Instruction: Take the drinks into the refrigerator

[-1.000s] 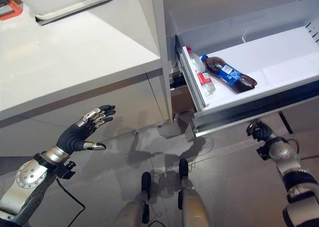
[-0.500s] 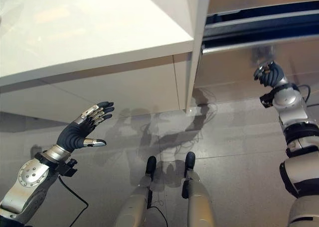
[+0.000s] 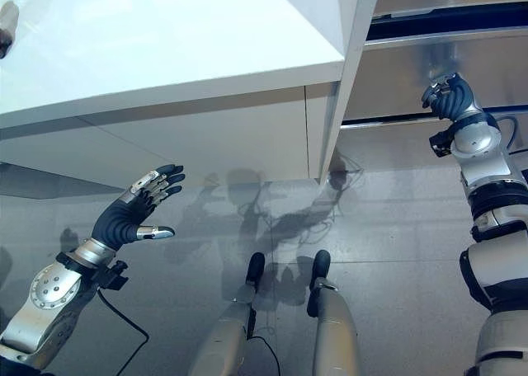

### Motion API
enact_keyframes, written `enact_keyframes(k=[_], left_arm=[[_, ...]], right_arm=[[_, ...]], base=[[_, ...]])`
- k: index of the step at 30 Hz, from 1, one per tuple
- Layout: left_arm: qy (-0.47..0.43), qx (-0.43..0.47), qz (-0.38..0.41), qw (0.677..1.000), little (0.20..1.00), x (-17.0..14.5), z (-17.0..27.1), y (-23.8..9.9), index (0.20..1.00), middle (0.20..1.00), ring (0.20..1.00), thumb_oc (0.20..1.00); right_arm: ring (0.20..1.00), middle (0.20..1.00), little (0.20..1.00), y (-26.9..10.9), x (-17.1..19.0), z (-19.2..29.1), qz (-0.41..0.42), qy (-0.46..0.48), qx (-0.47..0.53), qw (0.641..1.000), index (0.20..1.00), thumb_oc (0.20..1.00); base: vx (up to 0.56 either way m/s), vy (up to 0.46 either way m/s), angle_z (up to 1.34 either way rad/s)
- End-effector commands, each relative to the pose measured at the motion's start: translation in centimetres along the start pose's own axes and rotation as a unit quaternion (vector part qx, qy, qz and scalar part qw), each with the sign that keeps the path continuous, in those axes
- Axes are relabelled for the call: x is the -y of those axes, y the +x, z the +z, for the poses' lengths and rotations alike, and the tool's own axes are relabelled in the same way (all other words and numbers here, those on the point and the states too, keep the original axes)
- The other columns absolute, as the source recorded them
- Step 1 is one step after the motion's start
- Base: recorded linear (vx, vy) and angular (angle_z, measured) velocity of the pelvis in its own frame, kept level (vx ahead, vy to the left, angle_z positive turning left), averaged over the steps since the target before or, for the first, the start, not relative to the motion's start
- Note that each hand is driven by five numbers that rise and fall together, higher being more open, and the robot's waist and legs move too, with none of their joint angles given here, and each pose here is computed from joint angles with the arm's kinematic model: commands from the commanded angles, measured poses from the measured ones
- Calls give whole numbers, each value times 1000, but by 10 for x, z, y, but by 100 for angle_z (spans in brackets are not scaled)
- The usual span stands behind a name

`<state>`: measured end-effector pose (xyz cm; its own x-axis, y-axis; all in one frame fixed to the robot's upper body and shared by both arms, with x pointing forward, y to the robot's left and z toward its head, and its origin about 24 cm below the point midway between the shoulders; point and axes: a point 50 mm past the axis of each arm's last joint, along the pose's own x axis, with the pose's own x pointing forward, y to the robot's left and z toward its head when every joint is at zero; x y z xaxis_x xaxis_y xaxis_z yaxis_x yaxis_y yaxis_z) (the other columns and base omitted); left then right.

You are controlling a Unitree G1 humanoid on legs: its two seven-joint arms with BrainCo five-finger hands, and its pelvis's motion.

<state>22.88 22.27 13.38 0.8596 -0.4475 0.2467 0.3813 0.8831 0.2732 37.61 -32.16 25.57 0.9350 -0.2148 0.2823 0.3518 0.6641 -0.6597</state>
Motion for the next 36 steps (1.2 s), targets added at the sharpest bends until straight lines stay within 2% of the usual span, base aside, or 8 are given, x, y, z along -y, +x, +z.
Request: enact_keyframes(k=[1,5,13,21,31,33,34,36], left_arm=[[-5,57,1,998,1000,8,15,0,1000,1000,1000,1000],[-5,57,9,998,1000,7,13,-1,1000,1000,1000,1000],[-10,60,42,997,1000,5,6,-5,1000,1000,1000,1000],[-14,30,76,997,1000,5,-15,-12,1000,1000,1000,1000],[-22,-43,98,994,1000,14,-49,-34,1000,1000,1000,1000],[-27,-56,104,993,1000,14,-54,-39,1000,1000,1000,1000],[-25,-61,106,992,1000,14,-56,-42,1000,1000,1000,1000],[-30,-78,112,990,1000,16,-63,-48,1000,1000,1000,1000]], right_arm=[[200,200,200,-5,-22,27,-5,88,96,991,200,200],[200,200,200,-25,-41,6,6,128,96,987,200,200],[200,200,200,-102,-97,-53,65,201,52,976,200,200],[200,200,200,-169,-113,-99,95,233,-17,968,200,200],[200,200,200,-231,-115,-118,164,242,-58,954,200,200],[379,379,379,-236,-117,-119,183,233,-60,953,379,379],[1000,1000,1000,-239,-116,-119,188,223,-62,954,1000,1000],[1000,1000,1000,-246,-121,-125,208,212,-78,952,1000,1000]], base=[[-1,11,-6],[1,2,-1],[0,0,0],[22,24,-4],[86,75,-19],[71,54,-24],[84,46,-15],[104,53,-25]])
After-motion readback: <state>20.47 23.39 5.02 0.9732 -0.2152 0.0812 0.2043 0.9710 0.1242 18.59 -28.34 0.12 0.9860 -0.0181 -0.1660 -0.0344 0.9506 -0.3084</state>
